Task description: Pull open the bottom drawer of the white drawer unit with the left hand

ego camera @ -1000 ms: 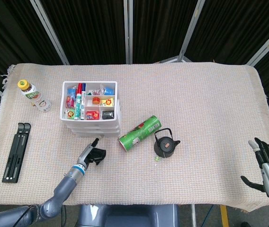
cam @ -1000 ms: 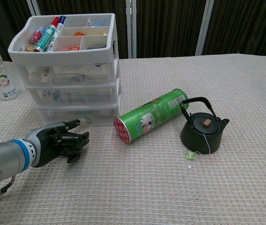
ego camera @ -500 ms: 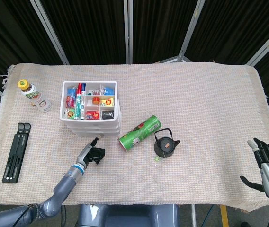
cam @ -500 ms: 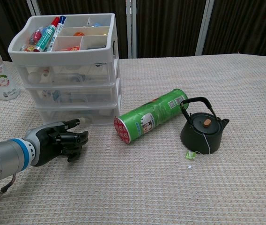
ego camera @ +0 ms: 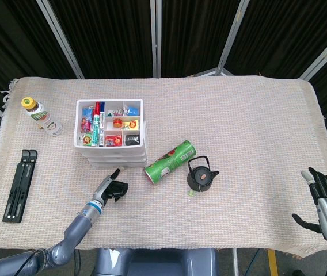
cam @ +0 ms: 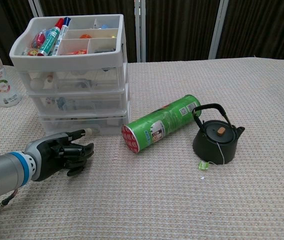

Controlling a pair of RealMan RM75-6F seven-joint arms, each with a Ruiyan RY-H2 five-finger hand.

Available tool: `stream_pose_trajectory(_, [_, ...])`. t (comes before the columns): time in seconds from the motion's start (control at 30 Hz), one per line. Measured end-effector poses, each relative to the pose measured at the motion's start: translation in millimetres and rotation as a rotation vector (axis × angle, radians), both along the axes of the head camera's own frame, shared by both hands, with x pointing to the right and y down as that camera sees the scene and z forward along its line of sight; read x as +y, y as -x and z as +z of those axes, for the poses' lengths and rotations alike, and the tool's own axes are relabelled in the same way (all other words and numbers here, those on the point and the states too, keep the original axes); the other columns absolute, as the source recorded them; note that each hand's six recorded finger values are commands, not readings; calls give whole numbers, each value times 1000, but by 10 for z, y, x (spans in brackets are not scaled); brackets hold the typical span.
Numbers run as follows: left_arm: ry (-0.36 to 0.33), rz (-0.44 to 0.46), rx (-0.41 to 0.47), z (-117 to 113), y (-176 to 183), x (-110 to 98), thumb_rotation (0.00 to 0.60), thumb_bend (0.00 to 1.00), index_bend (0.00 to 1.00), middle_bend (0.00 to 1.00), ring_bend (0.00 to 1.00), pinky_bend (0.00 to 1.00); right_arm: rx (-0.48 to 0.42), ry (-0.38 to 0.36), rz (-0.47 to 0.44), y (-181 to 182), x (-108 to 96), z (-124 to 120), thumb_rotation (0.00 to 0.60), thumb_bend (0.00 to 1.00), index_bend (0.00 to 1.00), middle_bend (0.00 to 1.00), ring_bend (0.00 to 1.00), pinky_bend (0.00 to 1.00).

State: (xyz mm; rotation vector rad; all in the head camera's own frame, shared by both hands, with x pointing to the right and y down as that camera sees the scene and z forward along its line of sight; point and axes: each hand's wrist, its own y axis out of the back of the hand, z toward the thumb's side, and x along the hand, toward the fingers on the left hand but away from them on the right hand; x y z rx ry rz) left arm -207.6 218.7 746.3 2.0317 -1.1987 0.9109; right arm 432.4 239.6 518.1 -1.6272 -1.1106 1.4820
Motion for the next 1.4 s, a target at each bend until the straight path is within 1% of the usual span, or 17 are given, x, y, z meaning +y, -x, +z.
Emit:
stream_pose_trajectory(0.27, [1, -7, 1, 2, 53, 93, 600, 656, 244, 828, 872, 695, 3, -4, 1, 3, 1, -8, 600, 68, 0, 0, 0, 0])
stream_pose_trajectory(0.47, [-12, -14, -3, -29, 116, 138, 600, 656, 244, 828, 872, 695, 6, -3, -1, 9, 5, -6, 600, 67, 0, 0, 0, 0])
stream_pose_trajectory(0.57, [-25, -37, -10, -60, 182, 156, 600, 656, 243, 828, 871, 695, 7, -5, -2, 13, 6, -9, 600, 67, 0, 0, 0, 0])
stream_pose_trajectory(0.7, [-34, -75, -9, -122, 283, 226, 600, 656, 205, 828, 871, 695, 7, -5, -3, 17, 9, -11, 600, 67, 0, 0, 0, 0])
stream_pose_trajectory(0.87, [-49, -65, 1, -205, 347, 305, 600, 656, 197, 828, 872, 695, 8, -3, -10, 37, 20, -8, 600, 67, 0, 0, 0, 0])
stream_pose_trajectory(0.97, [-106, -31, -17, -268, 382, 321, 600, 656, 153, 828, 872, 695, 11, 0, -11, 42, 22, 2, 600, 67, 0, 0, 0, 0])
stream_pose_trajectory(1.07, [-201, 26, -75, -333, 435, 294, 600, 656, 118, 828, 872, 695, 14, 2, -12, 46, 28, 11, 600, 67, 0, 0, 0, 0])
stream_pose_trajectory(1.1, [-238, 57, -106, -351, 451, 287, 600, 657, 117, 828, 872, 695, 14, 2, -14, 50, 30, 12, 600, 67, 0, 0, 0, 0])
stream_pose_trajectory(1.17, [-290, 109, -158, -375, 468, 279, 600, 657, 117, 828, 872, 695, 14, 1, -15, 53, 31, 12, 600, 67, 0, 0, 0, 0])
stream_pose_trajectory(1.27, [-379, 205, -263, -415, 493, 249, 600, 657, 117, 828, 871, 695, 16, 2, -15, 51, 32, 14, 600, 67, 0, 0, 0, 0])
stream_pose_trajectory(1.33, [-438, 275, -346, -446, 507, 221, 600, 656, 110, 828, 871, 695, 16, 2, -15, 50, 33, 13, 600, 67, 0, 0, 0, 0])
stream_pose_trajectory(1.4, [-489, 337, -429, -476, 518, 193, 600, 656, 81, 828, 872, 695, 16, 2, -15, 51, 33, 13, 600, 67, 0, 0, 0, 0])
